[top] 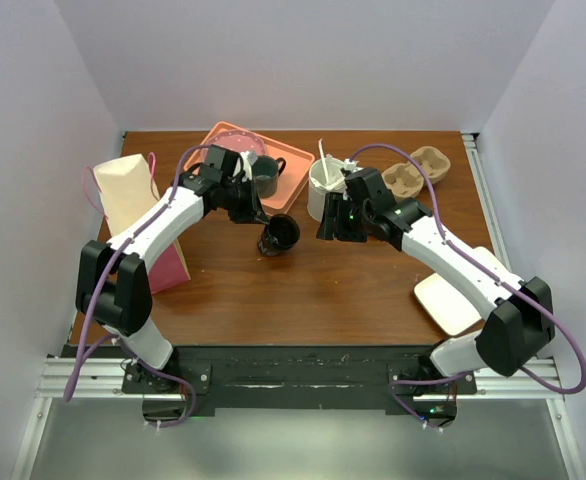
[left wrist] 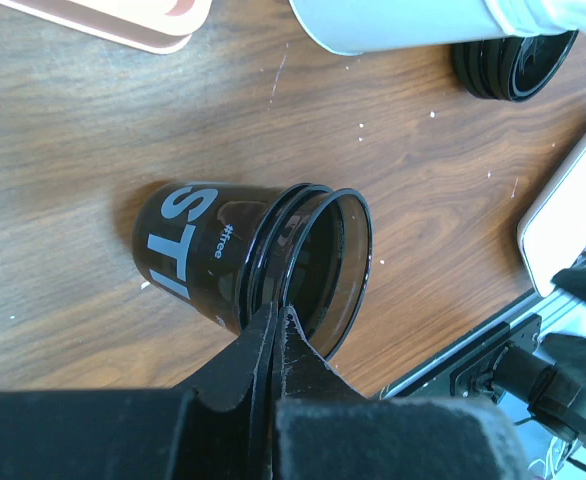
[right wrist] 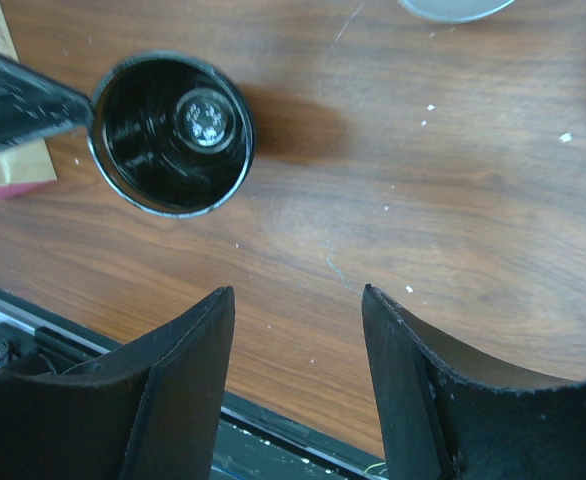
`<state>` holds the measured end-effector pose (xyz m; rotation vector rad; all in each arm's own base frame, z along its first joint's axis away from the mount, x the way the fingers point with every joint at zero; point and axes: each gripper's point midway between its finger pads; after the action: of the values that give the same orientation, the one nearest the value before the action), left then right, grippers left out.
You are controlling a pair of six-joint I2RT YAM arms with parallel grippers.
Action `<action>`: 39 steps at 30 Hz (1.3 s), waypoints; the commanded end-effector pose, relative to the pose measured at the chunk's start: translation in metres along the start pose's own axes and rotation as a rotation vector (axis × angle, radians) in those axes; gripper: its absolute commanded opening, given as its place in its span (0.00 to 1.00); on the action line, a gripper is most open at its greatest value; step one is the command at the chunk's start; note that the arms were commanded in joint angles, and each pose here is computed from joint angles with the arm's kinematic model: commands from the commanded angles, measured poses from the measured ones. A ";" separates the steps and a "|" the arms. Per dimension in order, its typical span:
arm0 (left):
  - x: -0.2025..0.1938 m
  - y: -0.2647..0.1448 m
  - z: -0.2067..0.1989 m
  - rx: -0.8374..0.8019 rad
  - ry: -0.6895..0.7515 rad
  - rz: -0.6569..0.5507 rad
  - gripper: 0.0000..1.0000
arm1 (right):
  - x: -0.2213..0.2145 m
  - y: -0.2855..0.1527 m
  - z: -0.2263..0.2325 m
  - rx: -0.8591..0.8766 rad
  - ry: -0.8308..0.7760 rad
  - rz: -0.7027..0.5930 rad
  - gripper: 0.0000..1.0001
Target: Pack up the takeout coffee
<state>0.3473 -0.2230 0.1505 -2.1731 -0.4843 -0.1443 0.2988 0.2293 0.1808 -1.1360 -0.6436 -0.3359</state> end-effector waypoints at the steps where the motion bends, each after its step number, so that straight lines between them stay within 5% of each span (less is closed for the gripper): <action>1: 0.022 -0.029 -0.028 -0.083 0.028 -0.097 0.00 | 0.023 -0.005 0.017 0.044 0.013 -0.063 0.58; 10: 0.039 -0.048 -0.036 -0.109 0.025 -0.165 0.00 | 0.049 -0.015 0.036 0.110 -0.080 -0.112 0.59; 18: 0.048 -0.071 -0.046 -0.108 0.043 -0.215 0.00 | 0.084 -0.049 0.080 0.292 -0.372 -0.310 0.60; 25: 0.050 -0.094 -0.066 -0.174 0.043 -0.247 0.00 | 0.096 -0.060 0.116 0.264 -0.609 -0.391 0.61; 29: 0.048 -0.101 -0.076 -0.217 0.050 -0.246 0.00 | 0.131 -0.072 0.088 0.028 -0.358 -0.416 0.61; 35: 0.036 -0.109 -0.093 -0.310 0.069 -0.203 0.00 | 0.132 -0.094 0.076 -0.034 -0.058 -0.410 0.60; 39: 0.021 -0.108 -0.104 -0.381 0.078 -0.155 0.00 | 0.127 -0.112 0.066 -0.048 -0.003 -0.436 0.60</action>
<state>0.3496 -0.2223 0.2657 -2.3306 -0.6634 -0.3602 0.3267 0.2814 0.3394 -1.0369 -1.0055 -0.5750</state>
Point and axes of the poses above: each gripper's point midway between its finger pads, its own y axis out along the fingers, its own z axis along the line the jaws close on, x = y × z, and after that the axes turned 12 degrees about -y, right-handed
